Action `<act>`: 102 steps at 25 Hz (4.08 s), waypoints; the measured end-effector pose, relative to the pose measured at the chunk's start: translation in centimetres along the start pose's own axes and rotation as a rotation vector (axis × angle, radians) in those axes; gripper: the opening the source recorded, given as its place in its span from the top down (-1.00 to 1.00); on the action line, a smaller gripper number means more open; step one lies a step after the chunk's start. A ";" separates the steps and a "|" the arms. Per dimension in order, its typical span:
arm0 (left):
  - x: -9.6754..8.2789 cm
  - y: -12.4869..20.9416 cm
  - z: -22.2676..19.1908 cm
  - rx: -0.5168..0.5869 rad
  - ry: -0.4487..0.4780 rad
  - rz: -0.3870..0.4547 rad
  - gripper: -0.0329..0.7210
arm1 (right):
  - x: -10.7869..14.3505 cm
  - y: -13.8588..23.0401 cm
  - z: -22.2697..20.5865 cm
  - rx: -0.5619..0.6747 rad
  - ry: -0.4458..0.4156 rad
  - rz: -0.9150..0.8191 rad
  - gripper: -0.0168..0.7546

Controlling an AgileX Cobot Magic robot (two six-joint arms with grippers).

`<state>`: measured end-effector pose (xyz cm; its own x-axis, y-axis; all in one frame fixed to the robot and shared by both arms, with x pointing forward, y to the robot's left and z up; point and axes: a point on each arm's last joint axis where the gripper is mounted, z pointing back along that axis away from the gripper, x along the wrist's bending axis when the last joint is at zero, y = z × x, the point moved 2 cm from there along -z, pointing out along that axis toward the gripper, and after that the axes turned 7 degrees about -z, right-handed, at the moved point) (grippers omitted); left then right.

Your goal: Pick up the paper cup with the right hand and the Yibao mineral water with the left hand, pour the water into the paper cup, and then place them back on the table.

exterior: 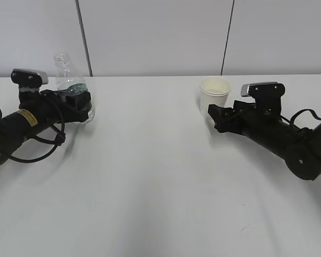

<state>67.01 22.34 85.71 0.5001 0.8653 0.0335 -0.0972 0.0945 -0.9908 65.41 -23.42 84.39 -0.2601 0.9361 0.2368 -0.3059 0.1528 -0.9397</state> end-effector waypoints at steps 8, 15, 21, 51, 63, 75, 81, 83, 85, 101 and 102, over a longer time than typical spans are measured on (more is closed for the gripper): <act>0.0 0.0 0.0 0.000 0.000 0.000 0.05 | 1.0 -1.6 3.0 -0.006 0.000 0.004 -0.65; 0.0 0.4 0.0 0.026 -0.002 0.000 -0.39 | 2.1 -4.5 5.2 -0.064 -0.011 0.018 -0.61; 0.0 0.4 0.0 0.027 -0.004 0.001 -0.65 | 2.6 -6.0 6.0 -0.105 -0.019 0.028 -0.59; 0.5 -13.1 3.2 -0.098 -0.080 -0.123 -0.62 | 3.9 -13.2 8.2 -0.137 0.032 0.090 -0.58; 2.0 -19.8 5.7 0.011 -0.243 -0.017 -0.59 | 3.4 -21.4 8.2 0.045 0.236 0.047 -0.58; 0.7 -21.5 9.2 0.442 -0.468 0.051 -0.58 | 3.6 -28.0 11.0 0.279 0.439 -0.072 -0.58; -0.2 -23.2 10.6 0.570 -0.527 0.102 -0.55 | 3.9 -28.8 12.1 0.349 0.472 -0.111 -0.58; -0.2 -24.0 11.0 0.594 -0.534 0.120 -0.55 | 4.0 -28.9 12.3 0.364 0.479 -0.115 -0.58; -0.3 -24.7 11.3 0.624 -0.529 0.134 -0.55 | 3.9 -28.7 12.5 0.388 0.489 -0.119 -0.58; -2.3 -24.8 13.5 1.036 -0.372 0.198 -0.48 | 4.2 -25.3 14.9 0.780 0.512 -0.084 -0.58; -2.3 -24.5 13.3 1.049 -0.365 0.200 -0.47 | 4.2 -25.3 14.9 0.783 0.506 -0.083 -0.58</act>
<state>56.84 24.59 111.62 0.1299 0.9872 0.0930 -0.9084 0.1561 -0.3879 58.44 -28.03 112.88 0.1641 0.9864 -0.0128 -0.8831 0.1411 -0.4475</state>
